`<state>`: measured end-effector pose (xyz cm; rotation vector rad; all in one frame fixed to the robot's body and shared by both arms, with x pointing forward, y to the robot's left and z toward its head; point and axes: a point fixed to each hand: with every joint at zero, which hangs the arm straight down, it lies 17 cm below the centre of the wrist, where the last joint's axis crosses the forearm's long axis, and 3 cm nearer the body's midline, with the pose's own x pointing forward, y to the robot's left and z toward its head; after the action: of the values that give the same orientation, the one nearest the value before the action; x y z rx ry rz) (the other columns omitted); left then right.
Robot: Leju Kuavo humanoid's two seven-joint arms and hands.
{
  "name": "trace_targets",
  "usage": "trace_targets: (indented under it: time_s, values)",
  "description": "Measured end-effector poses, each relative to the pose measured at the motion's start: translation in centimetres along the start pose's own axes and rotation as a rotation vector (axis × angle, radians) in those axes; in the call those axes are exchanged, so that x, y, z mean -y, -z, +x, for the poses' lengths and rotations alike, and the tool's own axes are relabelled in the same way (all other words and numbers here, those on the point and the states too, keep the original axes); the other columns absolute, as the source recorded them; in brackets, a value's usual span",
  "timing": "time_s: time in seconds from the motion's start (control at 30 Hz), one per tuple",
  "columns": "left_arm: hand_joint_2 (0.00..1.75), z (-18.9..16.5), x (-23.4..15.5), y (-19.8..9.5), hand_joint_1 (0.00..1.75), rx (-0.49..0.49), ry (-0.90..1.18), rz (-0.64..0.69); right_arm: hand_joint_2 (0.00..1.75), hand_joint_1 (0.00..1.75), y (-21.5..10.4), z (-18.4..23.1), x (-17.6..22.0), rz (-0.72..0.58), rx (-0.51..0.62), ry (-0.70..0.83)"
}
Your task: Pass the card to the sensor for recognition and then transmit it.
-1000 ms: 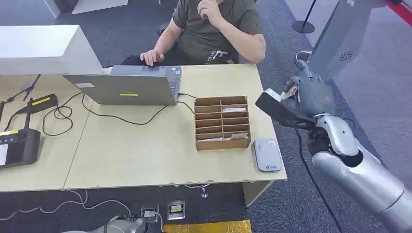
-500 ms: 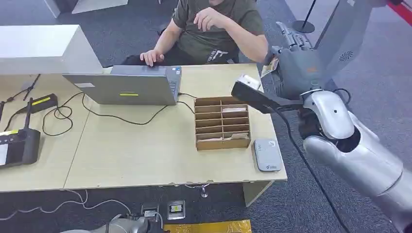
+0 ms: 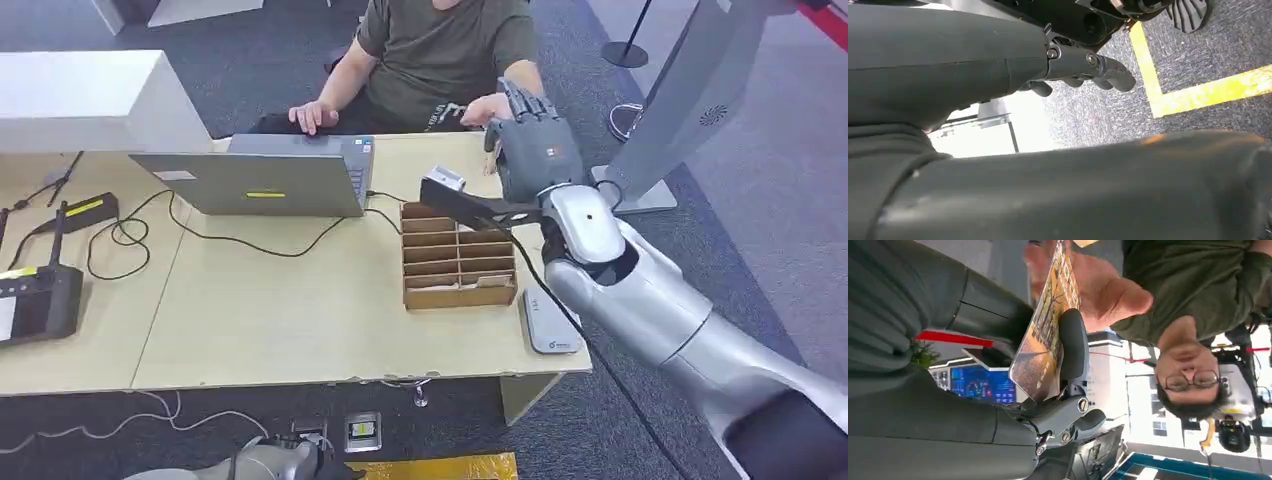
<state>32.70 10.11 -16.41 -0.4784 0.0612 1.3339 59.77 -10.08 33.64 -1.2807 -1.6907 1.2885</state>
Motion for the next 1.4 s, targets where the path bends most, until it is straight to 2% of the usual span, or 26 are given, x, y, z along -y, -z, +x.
trace_targets:
  time_s: [0.4,0.43,0.47,0.5,0.53,0.87,1.13,1.4]
  values:
    - [0.00,-0.7,0.1,0.1,0.00,-0.011,0.003,0.000,1.75,1.75,-0.1,-1.1,-2.6,0.063,-0.065,-0.039]
    - [0.00,-0.7,0.1,0.1,0.00,-0.011,0.003,0.000,1.75,1.41,-0.2,-1.2,-2.7,0.060,-0.070,-0.035]
    - [0.00,-0.7,0.1,0.1,0.00,-0.011,0.003,-0.001,1.75,0.00,-0.3,-1.3,-2.8,0.057,-0.074,-0.031]
    - [0.00,-0.7,0.1,0.1,0.00,-0.011,0.003,-0.001,1.75,0.00,-0.4,-1.3,-3.0,0.057,-0.078,-0.029]
    - [0.00,-0.7,0.1,0.1,0.00,-0.011,0.003,-0.001,0.00,0.00,-0.5,-1.4,-3.1,0.057,-0.081,-0.031]
    - [0.00,-0.3,-0.3,0.1,0.00,0.003,-0.002,0.020,0.00,0.00,-1.8,-3.0,-4.4,0.061,-0.125,-0.001]
    - [0.00,0.5,-0.1,0.0,0.00,0.013,-0.002,0.002,0.00,0.00,-3.7,-4.9,-5.6,0.189,-0.192,0.029]
    - [0.00,1.3,-0.1,-0.1,0.00,0.025,-0.004,-0.002,0.00,0.00,-4.2,-4.6,-3.3,0.169,-0.158,0.041]
